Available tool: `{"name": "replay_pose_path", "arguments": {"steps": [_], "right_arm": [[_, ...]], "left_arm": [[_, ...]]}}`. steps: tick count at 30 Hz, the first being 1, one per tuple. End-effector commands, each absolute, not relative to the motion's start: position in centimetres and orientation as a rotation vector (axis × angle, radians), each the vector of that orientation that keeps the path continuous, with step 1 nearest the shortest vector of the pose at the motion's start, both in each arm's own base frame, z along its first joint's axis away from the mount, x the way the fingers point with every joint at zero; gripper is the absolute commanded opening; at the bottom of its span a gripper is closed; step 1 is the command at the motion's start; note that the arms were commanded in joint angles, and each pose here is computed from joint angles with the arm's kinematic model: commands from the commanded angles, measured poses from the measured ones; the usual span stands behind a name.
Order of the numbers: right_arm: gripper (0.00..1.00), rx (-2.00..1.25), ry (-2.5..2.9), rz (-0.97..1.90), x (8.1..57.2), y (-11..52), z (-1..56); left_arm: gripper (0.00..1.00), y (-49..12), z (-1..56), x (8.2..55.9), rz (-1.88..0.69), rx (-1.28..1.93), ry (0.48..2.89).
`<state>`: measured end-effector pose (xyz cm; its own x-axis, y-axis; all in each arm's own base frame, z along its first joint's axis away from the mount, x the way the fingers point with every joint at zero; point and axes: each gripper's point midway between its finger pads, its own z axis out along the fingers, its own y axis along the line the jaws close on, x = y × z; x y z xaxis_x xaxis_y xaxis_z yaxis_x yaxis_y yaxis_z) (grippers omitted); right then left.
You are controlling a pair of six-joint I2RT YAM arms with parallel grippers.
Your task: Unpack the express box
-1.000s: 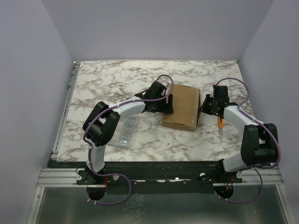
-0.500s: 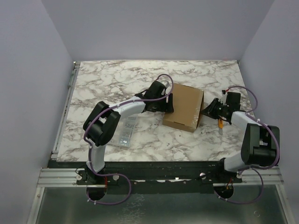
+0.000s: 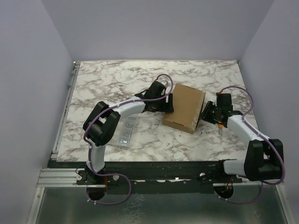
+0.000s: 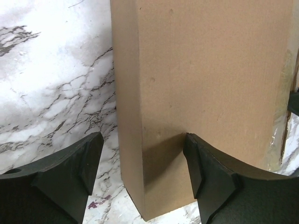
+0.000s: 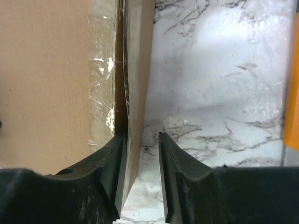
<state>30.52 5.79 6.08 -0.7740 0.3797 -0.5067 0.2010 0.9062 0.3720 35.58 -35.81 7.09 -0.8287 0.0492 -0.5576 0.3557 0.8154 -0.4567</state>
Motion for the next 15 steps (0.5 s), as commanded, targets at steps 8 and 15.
{"name": "replay_pose_path", "arguments": {"steps": [8,15], "right_arm": [[0.34,0.360,2.555,0.272,30.6,5.1,6.3],[0.39,0.285,2.599,0.299,31.2,5.7,6.2]], "left_arm": [[0.88,-34.6,18.6,27.9,-0.346,0.825,1.707],[0.92,-40.2,17.1,22.0,-0.439,1.070,1.483]]}}
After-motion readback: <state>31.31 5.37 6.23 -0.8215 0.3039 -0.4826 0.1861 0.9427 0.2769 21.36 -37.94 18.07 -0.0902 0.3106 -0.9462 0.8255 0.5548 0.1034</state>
